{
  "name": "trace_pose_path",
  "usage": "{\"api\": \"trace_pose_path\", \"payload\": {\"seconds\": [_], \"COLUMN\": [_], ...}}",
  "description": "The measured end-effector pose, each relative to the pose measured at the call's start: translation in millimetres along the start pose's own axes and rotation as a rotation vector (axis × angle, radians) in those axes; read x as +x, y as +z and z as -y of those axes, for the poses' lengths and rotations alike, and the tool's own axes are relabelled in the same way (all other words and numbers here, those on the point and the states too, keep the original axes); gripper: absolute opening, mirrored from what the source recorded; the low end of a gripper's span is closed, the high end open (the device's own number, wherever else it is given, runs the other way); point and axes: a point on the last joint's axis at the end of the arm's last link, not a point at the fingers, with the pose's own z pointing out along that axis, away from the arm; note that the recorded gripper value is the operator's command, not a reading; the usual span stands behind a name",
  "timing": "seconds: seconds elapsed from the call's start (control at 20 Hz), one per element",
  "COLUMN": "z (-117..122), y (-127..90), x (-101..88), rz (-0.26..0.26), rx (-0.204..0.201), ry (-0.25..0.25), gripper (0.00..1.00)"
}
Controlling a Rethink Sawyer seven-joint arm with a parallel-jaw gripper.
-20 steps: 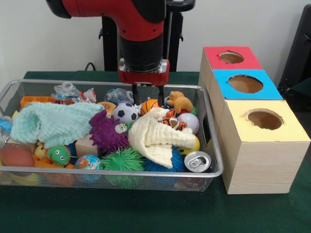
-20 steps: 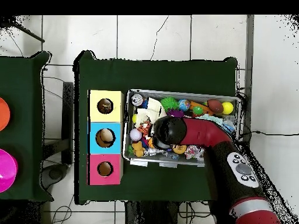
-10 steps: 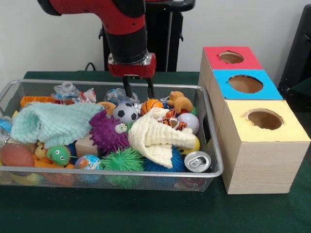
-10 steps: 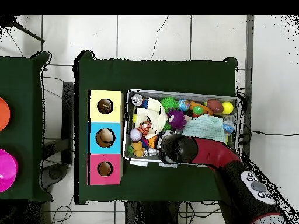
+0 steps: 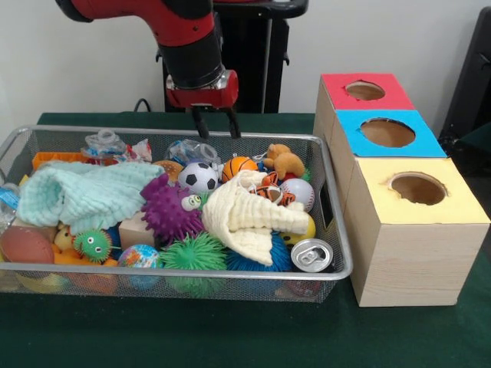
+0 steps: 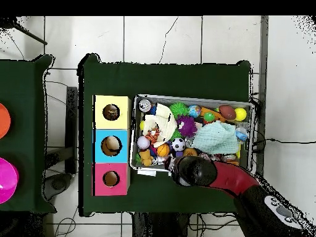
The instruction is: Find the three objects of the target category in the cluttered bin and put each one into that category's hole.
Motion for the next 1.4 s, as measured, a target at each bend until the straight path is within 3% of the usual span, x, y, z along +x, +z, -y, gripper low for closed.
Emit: {"api": "trace_pose_path", "payload": {"seconds": [0.3,0.7,1.0,1.4], "z": [33,44,43,48], "y": [2,3,4,1], "x": [7.1,1.7,1.7,-4.0], "rz": [-0.01,0.005,0.001,-0.04], "rx": [-0.046,-0.086,-0.092,-0.067], "ry": [0.047,0.049,0.031,-0.004], "gripper": [1.0,1.0,1.0,1.0]}}
